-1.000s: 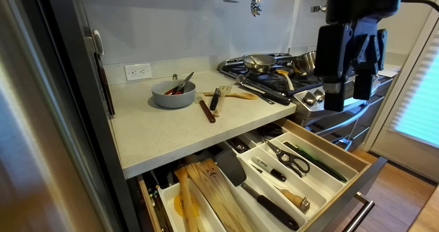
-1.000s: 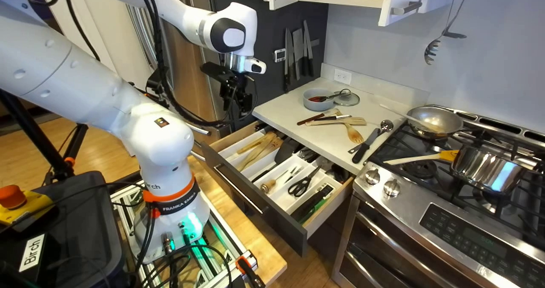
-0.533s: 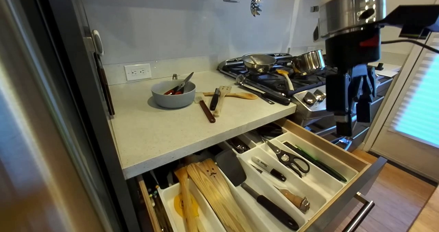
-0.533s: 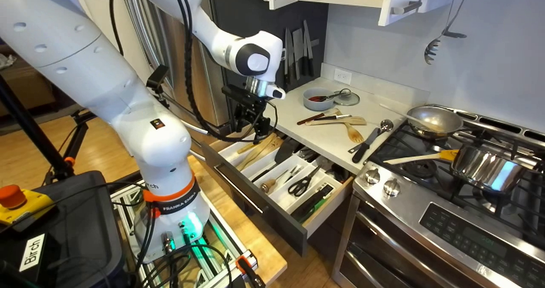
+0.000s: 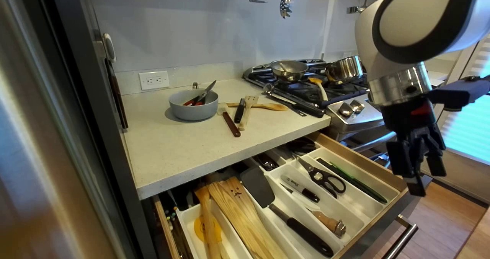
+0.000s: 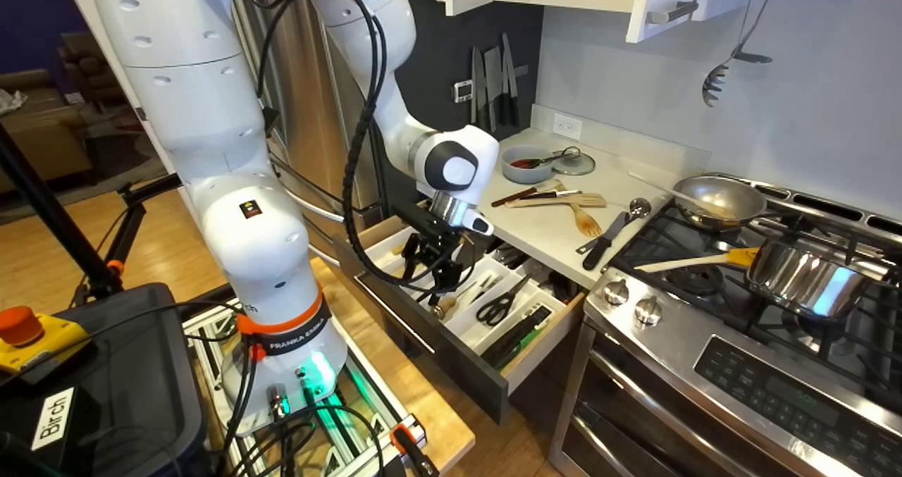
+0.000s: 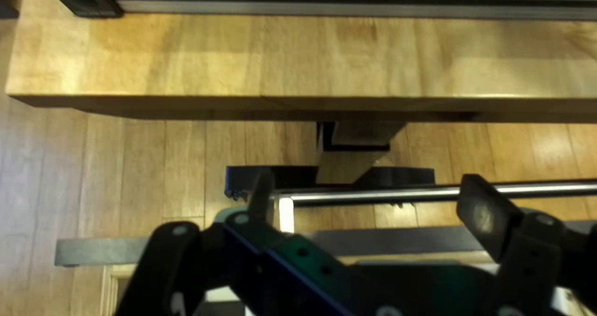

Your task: Close the open drawer fully

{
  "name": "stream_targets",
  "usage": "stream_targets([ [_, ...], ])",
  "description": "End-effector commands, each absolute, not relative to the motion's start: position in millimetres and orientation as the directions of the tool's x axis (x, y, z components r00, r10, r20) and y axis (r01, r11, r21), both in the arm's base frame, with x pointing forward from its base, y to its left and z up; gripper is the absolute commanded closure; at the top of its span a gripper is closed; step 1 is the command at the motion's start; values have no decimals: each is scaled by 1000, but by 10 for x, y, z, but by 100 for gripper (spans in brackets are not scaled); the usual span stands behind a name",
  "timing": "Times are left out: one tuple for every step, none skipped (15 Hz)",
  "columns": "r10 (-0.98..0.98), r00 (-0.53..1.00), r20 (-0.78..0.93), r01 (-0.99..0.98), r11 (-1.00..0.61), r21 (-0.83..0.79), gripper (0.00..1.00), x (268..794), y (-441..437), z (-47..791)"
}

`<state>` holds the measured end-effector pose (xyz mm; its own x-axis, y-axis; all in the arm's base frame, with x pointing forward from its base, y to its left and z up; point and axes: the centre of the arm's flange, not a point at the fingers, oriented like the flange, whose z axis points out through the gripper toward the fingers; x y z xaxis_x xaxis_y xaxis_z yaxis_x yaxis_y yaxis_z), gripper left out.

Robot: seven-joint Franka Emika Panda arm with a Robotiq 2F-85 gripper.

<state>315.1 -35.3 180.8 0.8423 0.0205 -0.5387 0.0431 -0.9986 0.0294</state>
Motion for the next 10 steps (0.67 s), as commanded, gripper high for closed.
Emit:
stream_targets([
  [15, 831, -557, 42, -998, 36, 0, 3121, -366, 1737],
  [16, 830, -558, 43, -998, 35, 0, 3137, -363, 1726],
  [17, 833, -552, 44, -998, 35, 0, 3163, -360, 1743],
  [18, 837, -547, 45, -998, 36, 0, 3182, -357, 1761],
  [-1, 844, -536, 46, -996, 75, 0, 3186, -344, 1749],
  [13, 850, -527, 54, -997, 61, 0, 3175, -339, 1619],
  [25, 847, -531, 61, -997, 50, 0, 3171, -322, 1528],
  [48, 837, -546, 77, -997, 31, 0, 3146, -293, 1383],
  [75, 832, -550, 101, -995, 17, 0, 3128, -280, 1310],
  [111, 827, -551, 134, -991, 1, 0, 3089, -259, 1208],
])
